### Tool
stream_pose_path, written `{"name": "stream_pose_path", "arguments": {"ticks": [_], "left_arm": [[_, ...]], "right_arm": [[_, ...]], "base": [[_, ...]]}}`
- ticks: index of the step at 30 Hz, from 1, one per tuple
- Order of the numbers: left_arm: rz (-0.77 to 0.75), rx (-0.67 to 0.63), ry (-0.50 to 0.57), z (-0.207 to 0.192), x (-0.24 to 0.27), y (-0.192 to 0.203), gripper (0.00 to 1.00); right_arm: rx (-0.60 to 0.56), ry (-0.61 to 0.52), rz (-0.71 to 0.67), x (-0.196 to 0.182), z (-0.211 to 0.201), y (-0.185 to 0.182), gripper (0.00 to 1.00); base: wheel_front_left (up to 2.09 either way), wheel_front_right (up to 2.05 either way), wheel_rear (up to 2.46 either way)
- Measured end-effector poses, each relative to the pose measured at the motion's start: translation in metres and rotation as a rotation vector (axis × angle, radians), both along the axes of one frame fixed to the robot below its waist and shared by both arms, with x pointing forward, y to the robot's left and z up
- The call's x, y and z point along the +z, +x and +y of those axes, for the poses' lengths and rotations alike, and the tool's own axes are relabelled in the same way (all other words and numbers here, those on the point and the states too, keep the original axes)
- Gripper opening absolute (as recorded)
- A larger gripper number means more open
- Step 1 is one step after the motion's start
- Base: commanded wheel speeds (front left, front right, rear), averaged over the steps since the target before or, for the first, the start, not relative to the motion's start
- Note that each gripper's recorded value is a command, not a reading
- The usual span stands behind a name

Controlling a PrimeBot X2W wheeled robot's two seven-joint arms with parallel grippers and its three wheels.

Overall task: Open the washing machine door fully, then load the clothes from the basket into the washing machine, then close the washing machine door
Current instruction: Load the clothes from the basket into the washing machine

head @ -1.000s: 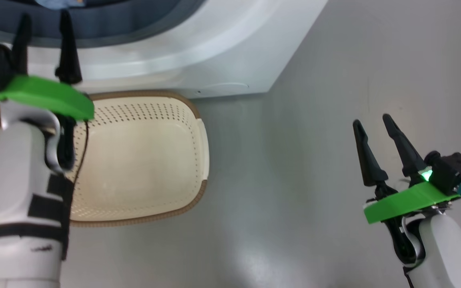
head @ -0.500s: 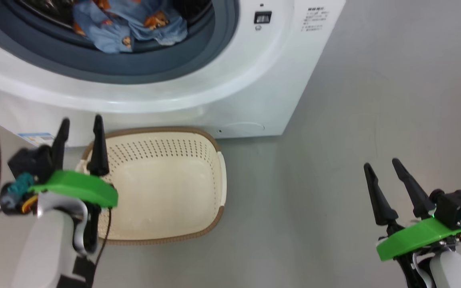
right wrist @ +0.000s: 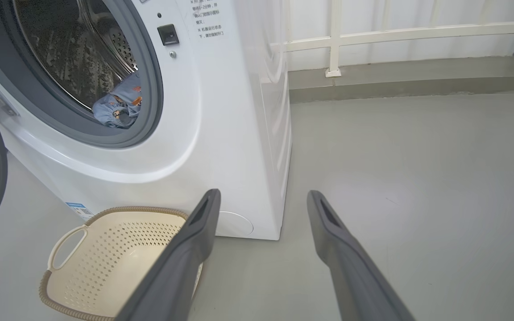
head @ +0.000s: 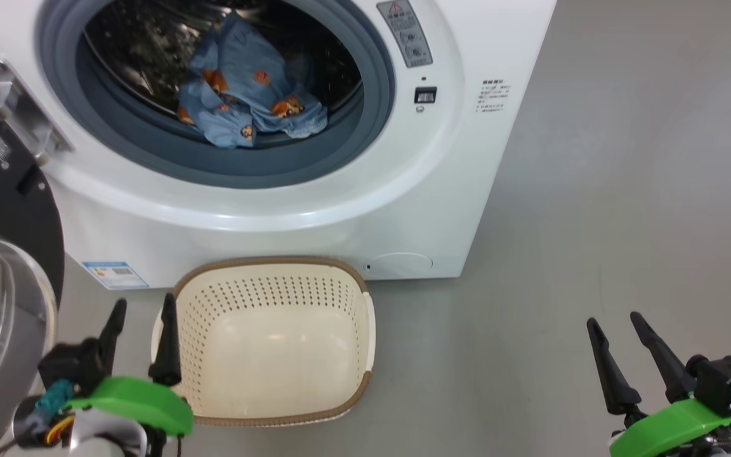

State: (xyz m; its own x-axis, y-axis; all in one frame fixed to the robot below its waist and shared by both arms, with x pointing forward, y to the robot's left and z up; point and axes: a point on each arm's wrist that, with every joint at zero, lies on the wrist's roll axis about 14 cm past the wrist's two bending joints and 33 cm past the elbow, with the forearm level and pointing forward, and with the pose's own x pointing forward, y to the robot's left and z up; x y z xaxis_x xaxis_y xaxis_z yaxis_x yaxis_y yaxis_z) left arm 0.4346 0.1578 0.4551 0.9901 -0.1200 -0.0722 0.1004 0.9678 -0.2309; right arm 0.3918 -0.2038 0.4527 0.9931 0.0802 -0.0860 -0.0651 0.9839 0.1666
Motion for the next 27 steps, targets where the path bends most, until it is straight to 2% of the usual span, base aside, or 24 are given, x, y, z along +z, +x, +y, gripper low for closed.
{"name": "stream_pose_path", "arguments": {"ticks": [16,27], "left_arm": [[0.0,0.061,0.025,0.024,0.0,-0.068,1.0],[-0.003,0.088,0.032,0.032,0.001,-0.08,1.0]], "right_arm": [[-0.024,-0.002,-0.013,0.007,-0.008,-0.036,1.0],[-0.044,0.007,-0.004,0.004,-0.011,-0.043,1.0]], "base": [[0.0,0.0,0.0],[0.0,0.0,0.0]]}}
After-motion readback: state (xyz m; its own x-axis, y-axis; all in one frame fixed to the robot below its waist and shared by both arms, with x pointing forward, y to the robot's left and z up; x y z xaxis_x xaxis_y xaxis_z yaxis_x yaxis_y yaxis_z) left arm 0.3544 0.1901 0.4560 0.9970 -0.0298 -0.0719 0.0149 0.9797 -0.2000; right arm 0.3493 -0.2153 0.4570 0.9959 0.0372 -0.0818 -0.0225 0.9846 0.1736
